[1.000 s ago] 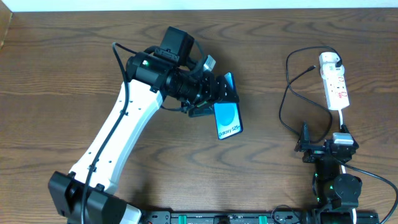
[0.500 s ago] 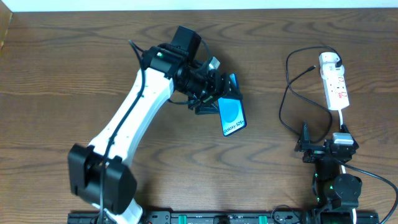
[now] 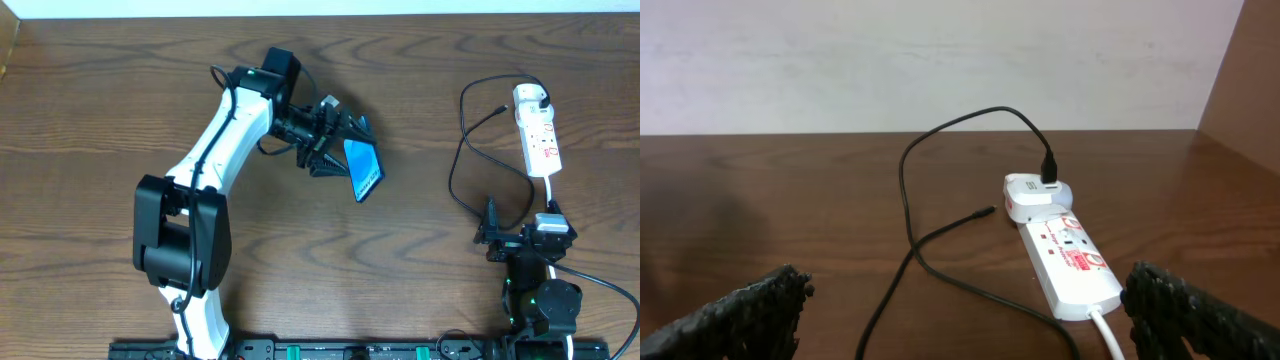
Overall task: Plug charger to phone and switch on socket
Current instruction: 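Move the held phone toward table center with the left gripper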
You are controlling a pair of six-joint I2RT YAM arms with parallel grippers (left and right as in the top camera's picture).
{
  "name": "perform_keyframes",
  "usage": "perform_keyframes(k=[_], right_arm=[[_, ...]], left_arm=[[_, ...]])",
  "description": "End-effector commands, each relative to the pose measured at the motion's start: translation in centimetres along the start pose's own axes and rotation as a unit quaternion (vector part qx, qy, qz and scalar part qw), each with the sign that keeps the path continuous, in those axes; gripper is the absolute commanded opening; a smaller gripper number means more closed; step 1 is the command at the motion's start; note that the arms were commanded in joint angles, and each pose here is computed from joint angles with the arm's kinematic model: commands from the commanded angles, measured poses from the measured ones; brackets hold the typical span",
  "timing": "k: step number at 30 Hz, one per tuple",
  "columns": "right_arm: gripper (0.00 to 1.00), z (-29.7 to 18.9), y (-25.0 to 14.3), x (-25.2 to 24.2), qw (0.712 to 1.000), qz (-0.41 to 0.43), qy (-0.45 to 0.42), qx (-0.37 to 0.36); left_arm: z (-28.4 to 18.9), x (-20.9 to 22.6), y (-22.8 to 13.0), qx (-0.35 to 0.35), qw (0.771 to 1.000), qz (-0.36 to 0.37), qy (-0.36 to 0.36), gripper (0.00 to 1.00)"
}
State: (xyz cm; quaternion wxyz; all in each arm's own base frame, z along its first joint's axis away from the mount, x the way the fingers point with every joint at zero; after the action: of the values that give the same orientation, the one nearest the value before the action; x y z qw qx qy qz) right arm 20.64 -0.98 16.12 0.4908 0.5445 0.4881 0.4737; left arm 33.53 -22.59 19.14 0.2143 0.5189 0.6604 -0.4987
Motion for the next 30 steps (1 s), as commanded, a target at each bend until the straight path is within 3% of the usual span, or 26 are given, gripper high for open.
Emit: perform_keyframes(k=[1, 14, 28, 30], right_arm=[[0.99, 0.0, 0.0, 0.1, 1.0, -0.006, 0.002, -0.001], [0.99, 0.0, 0.0, 0.1, 1.0, -0.006, 0.002, -0.001], [0.99, 0.0, 0.6, 0.1, 1.0, -0.004, 0.003, -0.016], [0.99, 0.0, 0.6, 0.1, 0.999, 0.032, 0.004, -0.015]], left_arm=[[-1.2, -2.2, -1.2, 0.042, 0.995, 0.008, -0.089, 0.52], [-2.6, -2.5, -0.9, 0.05, 0.99, -0.064, -0.118, 0.52], [-2.6, -2.5, -0.9, 0.05, 0.99, -0.064, -0.118, 0.52], [-2.6, -2.5, -0.9, 0.05, 0.99, -0.064, -0.118, 0.52]])
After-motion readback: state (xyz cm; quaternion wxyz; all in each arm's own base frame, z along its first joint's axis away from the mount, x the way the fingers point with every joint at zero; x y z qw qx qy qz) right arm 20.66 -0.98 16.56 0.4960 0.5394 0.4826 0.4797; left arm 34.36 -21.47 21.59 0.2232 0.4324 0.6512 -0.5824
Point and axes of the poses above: each gripper's point midway between its finger pads, its own z axis out along the fingers, its own x axis along the line the jaws close on, y = z × x, the point moved 4 cm from there along -z, back along the fingers, and after that the axes turned 2 degrees about z, right-handed, at the moved point
